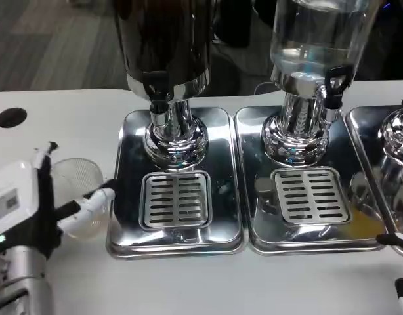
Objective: Grasp the cup under the faucet to collect the drink, then remove the cup.
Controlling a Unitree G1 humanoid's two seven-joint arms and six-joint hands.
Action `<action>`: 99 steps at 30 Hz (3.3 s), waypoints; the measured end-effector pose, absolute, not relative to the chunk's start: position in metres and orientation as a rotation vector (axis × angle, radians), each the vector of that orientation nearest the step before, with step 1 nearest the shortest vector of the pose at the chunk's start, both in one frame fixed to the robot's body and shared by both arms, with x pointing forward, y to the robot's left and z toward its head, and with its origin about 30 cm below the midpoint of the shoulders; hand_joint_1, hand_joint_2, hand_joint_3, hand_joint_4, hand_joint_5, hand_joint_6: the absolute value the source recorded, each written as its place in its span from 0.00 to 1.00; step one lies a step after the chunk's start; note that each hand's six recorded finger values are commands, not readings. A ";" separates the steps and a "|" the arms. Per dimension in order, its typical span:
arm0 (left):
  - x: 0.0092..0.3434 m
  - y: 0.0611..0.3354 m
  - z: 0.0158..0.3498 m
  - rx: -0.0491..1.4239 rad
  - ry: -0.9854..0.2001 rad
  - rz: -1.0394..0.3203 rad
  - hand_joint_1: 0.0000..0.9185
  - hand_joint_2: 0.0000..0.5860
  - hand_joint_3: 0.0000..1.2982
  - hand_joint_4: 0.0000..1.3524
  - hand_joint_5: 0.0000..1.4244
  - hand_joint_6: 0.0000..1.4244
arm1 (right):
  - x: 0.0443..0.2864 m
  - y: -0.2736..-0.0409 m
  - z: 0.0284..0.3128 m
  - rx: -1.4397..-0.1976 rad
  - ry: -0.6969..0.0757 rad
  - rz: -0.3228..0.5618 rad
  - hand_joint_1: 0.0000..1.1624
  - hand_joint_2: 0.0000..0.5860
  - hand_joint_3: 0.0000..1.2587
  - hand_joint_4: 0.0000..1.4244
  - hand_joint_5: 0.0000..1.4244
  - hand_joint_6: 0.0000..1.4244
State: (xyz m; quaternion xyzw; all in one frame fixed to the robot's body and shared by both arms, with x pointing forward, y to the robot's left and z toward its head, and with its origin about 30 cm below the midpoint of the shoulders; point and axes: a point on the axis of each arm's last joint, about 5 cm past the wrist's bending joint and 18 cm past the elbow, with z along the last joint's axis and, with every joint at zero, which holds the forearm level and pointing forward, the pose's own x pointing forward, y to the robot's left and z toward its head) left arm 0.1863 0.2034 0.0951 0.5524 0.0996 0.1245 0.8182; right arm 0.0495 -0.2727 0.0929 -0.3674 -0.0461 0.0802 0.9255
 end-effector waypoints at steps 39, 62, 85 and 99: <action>0.172 0.202 0.090 1.247 0.165 0.291 0.44 0.15 0.39 0.41 0.51 0.43 | 0.044 -0.275 0.088 -0.711 -0.108 0.151 0.47 0.80 0.22 0.14 0.12 0.01; 0.181 0.181 0.113 1.170 -0.015 0.264 0.44 0.16 0.40 0.42 0.53 0.46 | 0.040 -0.274 0.087 -0.704 -0.113 0.174 0.47 0.79 0.22 0.14 0.12 0.01; 0.211 0.142 0.100 1.172 -0.002 0.141 0.44 0.16 0.40 0.42 0.53 0.46 | 0.033 -0.280 0.086 -0.688 -0.107 0.193 0.47 0.76 0.22 0.13 0.12 0.01; 0.229 0.133 0.096 1.186 -0.006 0.148 0.44 0.16 0.39 0.41 0.53 0.47 | 0.030 -0.285 0.086 -0.690 -0.087 0.207 0.47 0.76 0.22 0.13 0.13 0.02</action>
